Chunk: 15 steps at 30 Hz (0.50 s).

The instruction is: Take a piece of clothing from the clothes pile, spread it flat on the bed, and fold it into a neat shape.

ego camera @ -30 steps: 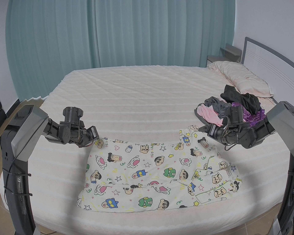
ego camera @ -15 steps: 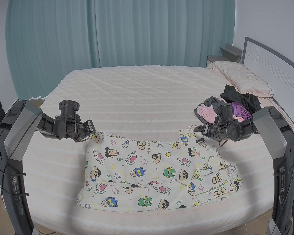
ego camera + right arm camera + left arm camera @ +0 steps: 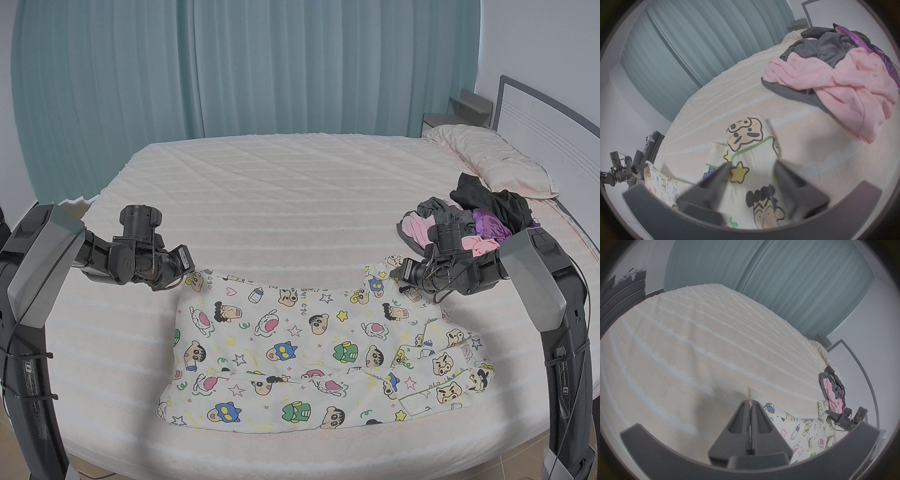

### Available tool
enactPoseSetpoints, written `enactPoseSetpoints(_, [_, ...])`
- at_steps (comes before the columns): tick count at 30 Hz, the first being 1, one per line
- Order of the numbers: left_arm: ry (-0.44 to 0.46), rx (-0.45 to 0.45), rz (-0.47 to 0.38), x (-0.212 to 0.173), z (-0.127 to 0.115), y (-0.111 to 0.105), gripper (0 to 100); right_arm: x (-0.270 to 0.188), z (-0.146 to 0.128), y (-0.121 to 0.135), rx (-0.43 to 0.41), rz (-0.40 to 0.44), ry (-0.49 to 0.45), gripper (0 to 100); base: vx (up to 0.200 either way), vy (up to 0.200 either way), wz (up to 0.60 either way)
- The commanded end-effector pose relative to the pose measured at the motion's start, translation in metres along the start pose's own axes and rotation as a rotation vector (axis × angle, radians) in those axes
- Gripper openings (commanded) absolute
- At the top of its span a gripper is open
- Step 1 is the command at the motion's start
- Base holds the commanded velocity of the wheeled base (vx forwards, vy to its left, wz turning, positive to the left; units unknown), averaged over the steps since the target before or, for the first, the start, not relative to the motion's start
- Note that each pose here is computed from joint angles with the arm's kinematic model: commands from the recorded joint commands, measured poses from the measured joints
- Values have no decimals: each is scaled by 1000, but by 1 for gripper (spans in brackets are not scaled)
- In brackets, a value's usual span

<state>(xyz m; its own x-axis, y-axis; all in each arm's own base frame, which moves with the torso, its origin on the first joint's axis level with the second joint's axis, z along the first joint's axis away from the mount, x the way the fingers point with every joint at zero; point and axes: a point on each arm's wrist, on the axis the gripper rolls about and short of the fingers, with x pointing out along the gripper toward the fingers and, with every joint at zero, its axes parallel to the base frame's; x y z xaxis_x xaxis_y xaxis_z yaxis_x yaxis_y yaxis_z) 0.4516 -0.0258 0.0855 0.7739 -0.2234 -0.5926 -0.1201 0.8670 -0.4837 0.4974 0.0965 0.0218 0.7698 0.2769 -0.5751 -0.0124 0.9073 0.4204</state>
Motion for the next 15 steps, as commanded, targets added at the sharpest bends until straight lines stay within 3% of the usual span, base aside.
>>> enactPoseSetpoints(1, [-2, 0, 0, 0, 0, 0, 0, 7, -6, -4, 0, -6, 12, 0, 0, 0, 0])
enactPoseSetpoints(10, [2, 3, 2, -3, 2, -1, 0, -6, 7, -2, 17, -8, -22, 0, 0, 0, 0])
enactPoseSetpoints(15, [-5, 20, -1, -7, 5, -4, 0, -22, 22, 4, 8, 16, -108, 0, 0, 0, 0])
